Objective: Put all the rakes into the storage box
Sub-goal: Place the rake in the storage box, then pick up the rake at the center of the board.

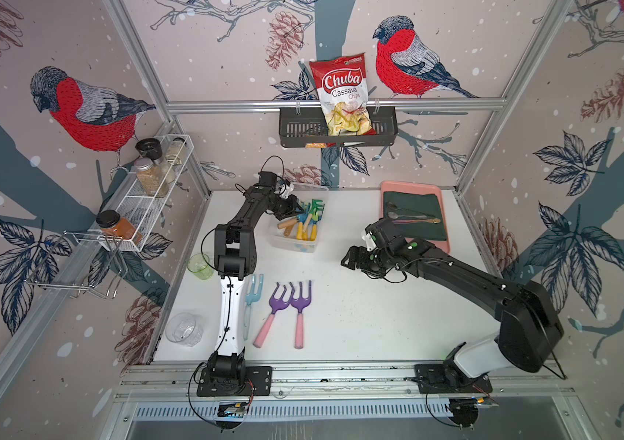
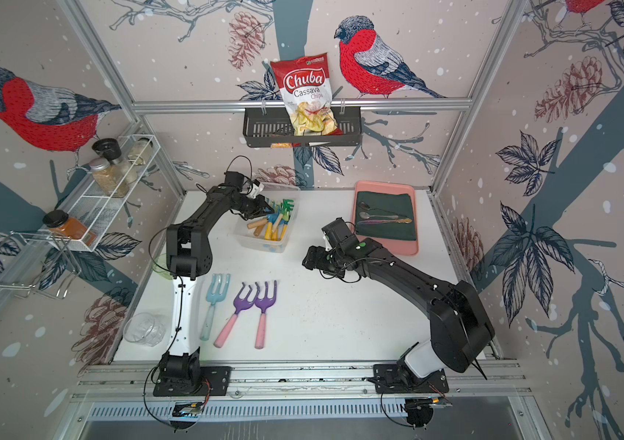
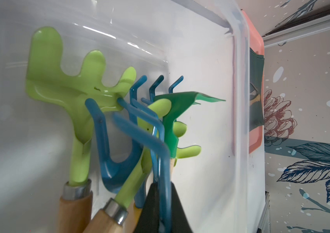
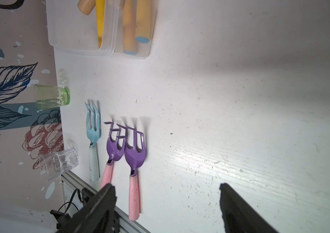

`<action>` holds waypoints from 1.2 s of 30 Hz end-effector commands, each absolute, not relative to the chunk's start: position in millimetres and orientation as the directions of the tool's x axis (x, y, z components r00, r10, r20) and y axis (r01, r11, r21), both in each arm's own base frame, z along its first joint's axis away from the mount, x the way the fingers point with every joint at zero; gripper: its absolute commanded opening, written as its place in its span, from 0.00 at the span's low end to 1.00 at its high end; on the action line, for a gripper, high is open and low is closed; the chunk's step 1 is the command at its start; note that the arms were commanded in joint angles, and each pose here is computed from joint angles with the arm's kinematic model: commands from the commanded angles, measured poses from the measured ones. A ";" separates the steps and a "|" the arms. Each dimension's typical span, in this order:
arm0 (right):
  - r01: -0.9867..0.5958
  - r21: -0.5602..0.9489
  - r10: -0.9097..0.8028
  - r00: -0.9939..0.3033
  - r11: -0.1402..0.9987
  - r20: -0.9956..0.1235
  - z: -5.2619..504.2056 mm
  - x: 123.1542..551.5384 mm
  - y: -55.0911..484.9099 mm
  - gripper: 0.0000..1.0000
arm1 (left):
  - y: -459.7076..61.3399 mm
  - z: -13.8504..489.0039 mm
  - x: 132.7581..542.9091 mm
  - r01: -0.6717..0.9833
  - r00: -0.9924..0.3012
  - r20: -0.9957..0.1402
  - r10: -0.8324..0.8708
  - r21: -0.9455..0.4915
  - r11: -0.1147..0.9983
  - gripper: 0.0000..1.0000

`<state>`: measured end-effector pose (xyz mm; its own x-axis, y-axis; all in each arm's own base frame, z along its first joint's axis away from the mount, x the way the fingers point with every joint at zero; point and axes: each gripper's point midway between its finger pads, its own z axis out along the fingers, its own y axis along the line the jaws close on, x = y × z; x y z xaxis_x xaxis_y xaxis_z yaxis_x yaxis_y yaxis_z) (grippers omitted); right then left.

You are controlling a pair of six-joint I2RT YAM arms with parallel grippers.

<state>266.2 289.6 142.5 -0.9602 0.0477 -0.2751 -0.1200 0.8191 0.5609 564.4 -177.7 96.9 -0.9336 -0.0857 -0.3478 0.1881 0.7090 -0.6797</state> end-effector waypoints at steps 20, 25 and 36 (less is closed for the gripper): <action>-0.134 0.352 -0.040 -0.964 0.926 -0.262 100.4 194.3 353.2 0.82 | -163.9 213.5 535.2 0.276 -0.854 -0.502 -0.135 -0.658 0.701 0.64; -0.192 0.328 -0.114 -0.964 0.925 -0.241 86.6 150.3 396.0 0.82 | -151.3 230.6 502.6 0.258 -0.847 -0.505 -0.169 -0.667 0.699 0.64; -0.280 0.269 -0.247 -0.957 0.921 -0.151 40.5 100.7 444.6 0.74 | -143.4 222.7 420.0 0.250 -0.854 -0.491 -0.171 -0.676 0.693 0.65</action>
